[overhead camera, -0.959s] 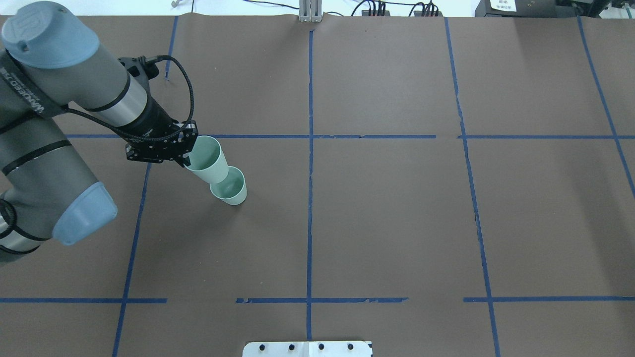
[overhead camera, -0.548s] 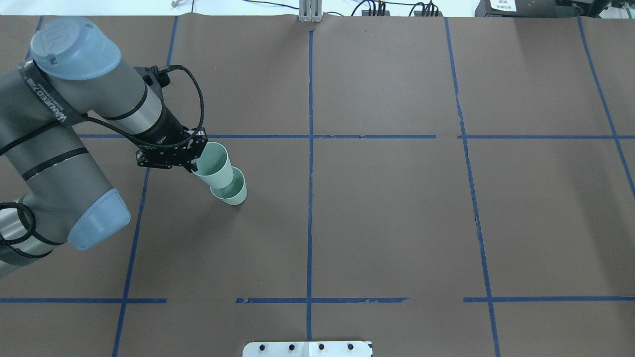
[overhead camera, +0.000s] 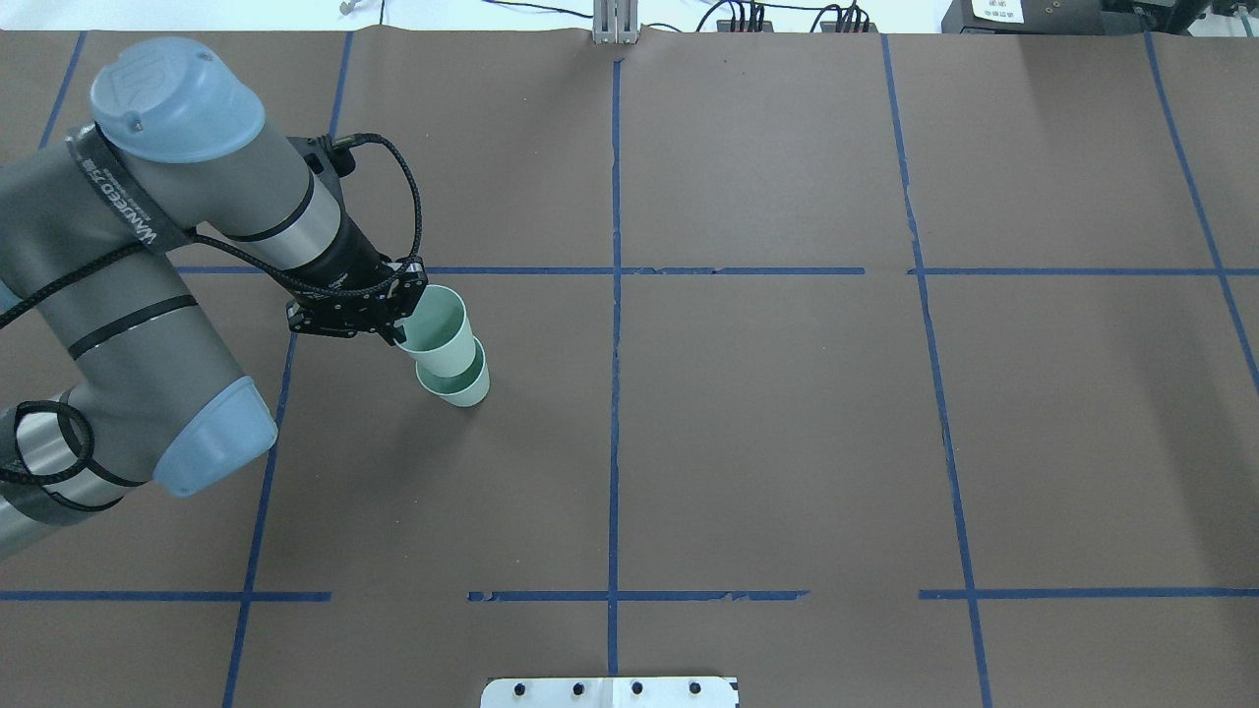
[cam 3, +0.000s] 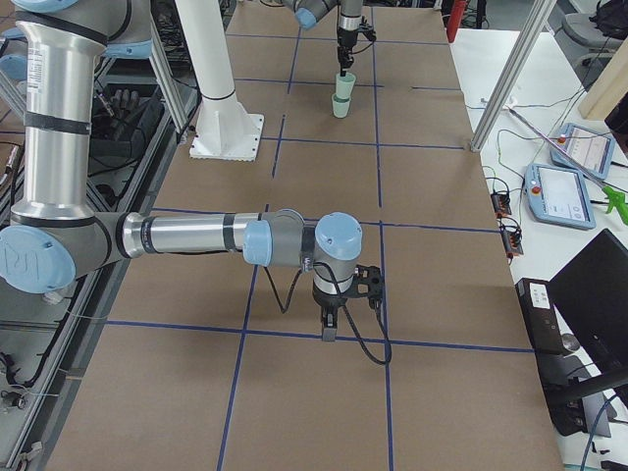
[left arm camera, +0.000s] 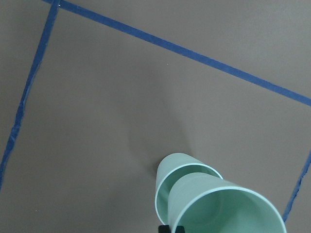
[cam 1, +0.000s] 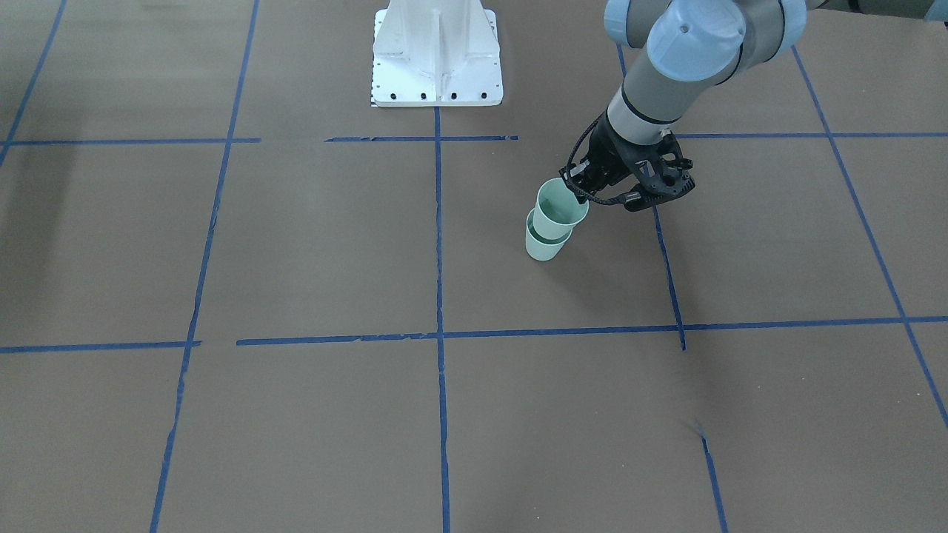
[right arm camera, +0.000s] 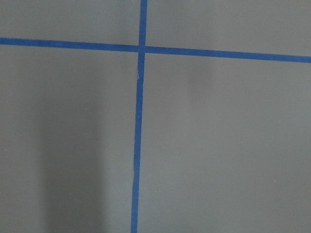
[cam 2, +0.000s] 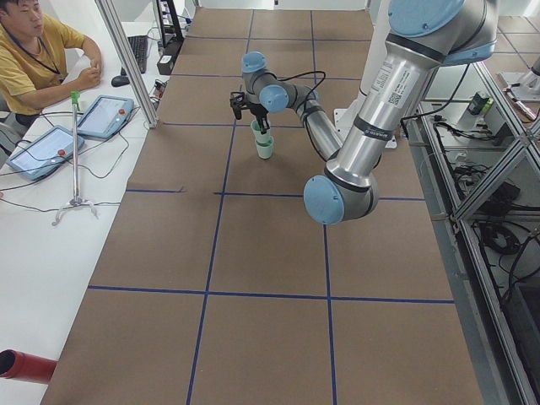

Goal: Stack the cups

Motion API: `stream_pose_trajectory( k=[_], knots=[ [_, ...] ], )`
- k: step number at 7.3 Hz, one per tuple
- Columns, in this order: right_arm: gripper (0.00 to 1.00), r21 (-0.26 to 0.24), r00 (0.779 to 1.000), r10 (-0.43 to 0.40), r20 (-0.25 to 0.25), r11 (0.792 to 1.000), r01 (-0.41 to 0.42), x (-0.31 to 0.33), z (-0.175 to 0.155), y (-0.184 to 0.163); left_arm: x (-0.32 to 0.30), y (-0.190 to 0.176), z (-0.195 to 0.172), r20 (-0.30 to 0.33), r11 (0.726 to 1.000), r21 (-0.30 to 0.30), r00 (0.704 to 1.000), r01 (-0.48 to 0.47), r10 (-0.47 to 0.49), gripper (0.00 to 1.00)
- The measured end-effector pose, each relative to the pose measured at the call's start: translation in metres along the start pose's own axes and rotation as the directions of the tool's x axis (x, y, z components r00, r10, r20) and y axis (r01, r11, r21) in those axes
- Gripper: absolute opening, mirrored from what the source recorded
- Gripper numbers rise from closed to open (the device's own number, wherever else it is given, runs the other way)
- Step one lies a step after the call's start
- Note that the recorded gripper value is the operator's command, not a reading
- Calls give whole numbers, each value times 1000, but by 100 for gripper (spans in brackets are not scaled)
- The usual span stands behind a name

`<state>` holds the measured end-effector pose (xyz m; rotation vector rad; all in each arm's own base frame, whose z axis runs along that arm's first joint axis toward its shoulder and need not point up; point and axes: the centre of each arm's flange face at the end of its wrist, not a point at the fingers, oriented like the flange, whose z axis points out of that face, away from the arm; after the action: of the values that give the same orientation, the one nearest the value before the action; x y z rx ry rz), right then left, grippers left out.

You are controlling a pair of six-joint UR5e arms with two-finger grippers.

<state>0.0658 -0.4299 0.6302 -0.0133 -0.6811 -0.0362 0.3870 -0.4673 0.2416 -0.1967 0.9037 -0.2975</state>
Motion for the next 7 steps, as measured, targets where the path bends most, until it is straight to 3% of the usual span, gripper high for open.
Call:
stream_pose_trajectory(
  k=[1, 7],
  knots=[
    [100, 0, 1000, 0, 0, 1000, 0, 0, 0, 0, 0, -1, 2, 3, 1000, -1, 1000, 2, -2, 99],
    [100, 0, 1000, 0, 0, 1000, 0, 0, 0, 0, -2, 0, -4, -5, 999, 44, 1000, 19, -19, 100]
  ],
)
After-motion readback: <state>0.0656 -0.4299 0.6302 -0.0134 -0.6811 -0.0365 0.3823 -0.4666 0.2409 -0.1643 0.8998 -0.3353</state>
